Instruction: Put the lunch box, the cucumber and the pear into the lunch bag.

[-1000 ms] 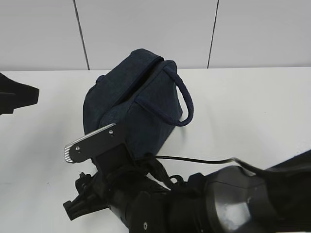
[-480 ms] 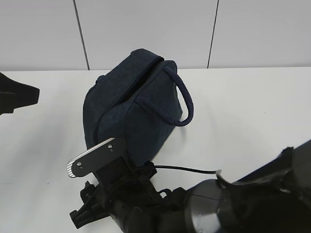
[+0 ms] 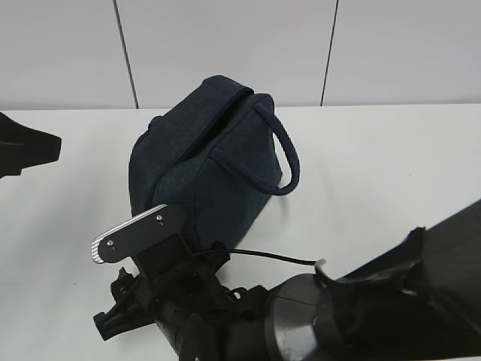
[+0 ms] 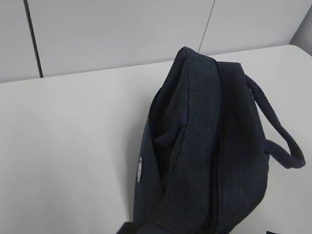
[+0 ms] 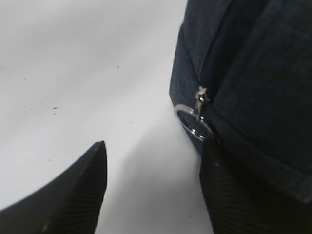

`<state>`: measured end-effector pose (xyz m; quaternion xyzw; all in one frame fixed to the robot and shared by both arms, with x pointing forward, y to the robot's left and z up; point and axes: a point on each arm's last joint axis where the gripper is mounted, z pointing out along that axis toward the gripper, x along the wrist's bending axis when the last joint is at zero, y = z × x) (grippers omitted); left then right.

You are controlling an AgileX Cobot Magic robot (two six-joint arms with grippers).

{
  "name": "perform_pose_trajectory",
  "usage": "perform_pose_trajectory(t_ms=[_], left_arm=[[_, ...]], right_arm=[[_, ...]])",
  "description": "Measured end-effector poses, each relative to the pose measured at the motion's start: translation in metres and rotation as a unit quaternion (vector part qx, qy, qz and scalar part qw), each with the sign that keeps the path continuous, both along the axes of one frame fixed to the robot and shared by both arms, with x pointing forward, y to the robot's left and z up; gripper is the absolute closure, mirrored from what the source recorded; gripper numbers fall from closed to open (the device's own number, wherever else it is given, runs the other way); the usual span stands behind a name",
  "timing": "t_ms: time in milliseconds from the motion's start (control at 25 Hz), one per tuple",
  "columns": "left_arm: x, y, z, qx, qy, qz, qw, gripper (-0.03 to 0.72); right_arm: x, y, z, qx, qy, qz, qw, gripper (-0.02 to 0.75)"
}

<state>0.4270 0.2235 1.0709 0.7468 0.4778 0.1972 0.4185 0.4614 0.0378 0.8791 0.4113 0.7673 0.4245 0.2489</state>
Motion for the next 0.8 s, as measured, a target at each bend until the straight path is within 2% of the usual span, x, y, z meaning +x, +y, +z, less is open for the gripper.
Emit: perform_pose_trajectory(t_ms=[400, 800], left_arm=[[-0.0031, -0.0071, -0.0002, 0.005, -0.001, -0.021, 1.0, 0.45], [-0.0034, -0.0078, -0.0002, 0.005, -0.002, -0.023, 1.0, 0.45]], right_arm=[[-0.0034, 0.0001, -0.0044, -0.002, 0.033, 0.003, 0.999, 0.262], [0.0001, -0.0005, -0.0003, 0.002, 0.004, -0.006, 1.0, 0.269]])
